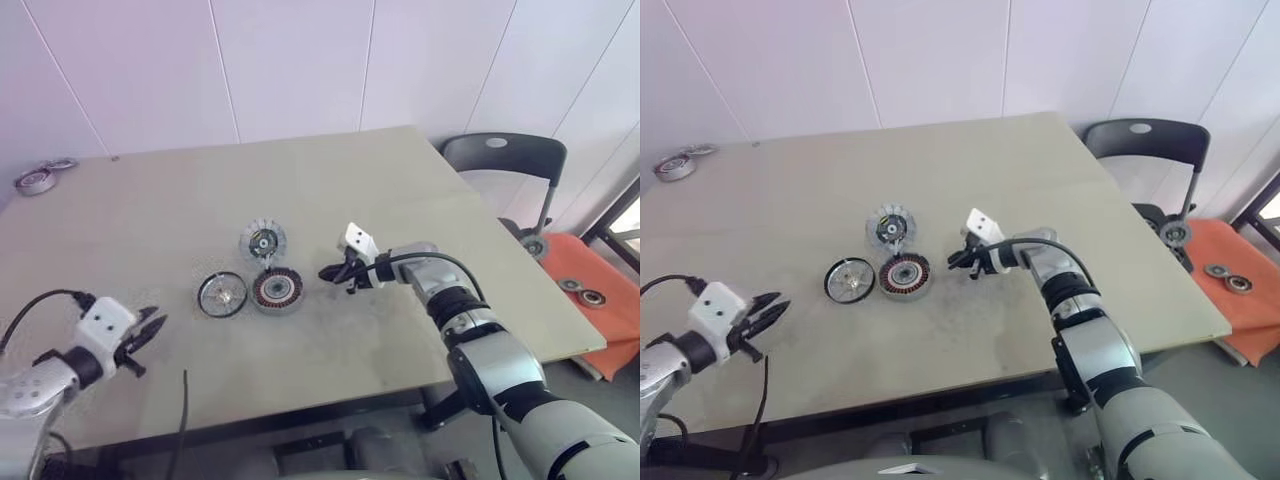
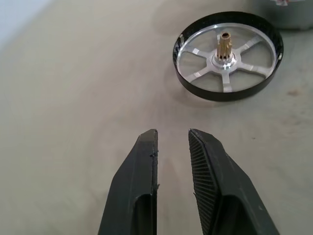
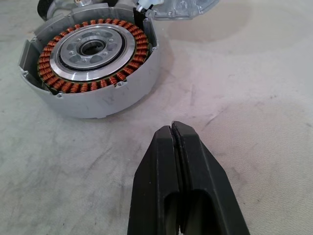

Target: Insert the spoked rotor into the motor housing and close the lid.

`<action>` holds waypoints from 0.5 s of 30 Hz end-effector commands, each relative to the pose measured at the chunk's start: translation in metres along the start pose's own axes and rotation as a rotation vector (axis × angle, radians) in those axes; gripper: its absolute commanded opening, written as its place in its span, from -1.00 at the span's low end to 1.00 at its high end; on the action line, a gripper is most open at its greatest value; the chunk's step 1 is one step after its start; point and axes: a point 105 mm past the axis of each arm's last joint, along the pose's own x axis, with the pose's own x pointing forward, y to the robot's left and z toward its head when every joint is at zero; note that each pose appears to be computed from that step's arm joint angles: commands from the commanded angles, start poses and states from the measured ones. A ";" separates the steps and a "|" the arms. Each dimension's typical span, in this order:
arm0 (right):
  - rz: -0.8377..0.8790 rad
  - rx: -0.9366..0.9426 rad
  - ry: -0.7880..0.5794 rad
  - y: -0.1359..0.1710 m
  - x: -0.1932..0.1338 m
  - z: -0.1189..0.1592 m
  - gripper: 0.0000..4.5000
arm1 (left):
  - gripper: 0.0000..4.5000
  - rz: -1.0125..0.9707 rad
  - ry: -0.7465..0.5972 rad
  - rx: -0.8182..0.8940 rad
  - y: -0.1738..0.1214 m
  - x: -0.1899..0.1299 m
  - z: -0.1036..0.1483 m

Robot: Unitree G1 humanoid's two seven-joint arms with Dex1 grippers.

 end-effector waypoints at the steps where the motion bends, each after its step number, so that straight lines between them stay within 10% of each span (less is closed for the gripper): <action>1: -0.009 -0.050 -0.024 -0.004 0.000 0.017 -1.00 | -0.53 -0.085 -0.053 0.283 -0.018 0.017 0.017; 15: -0.032 -0.034 -0.014 -0.007 -0.005 0.009 -1.00 | -0.53 -0.401 -0.016 0.574 -0.067 0.027 0.025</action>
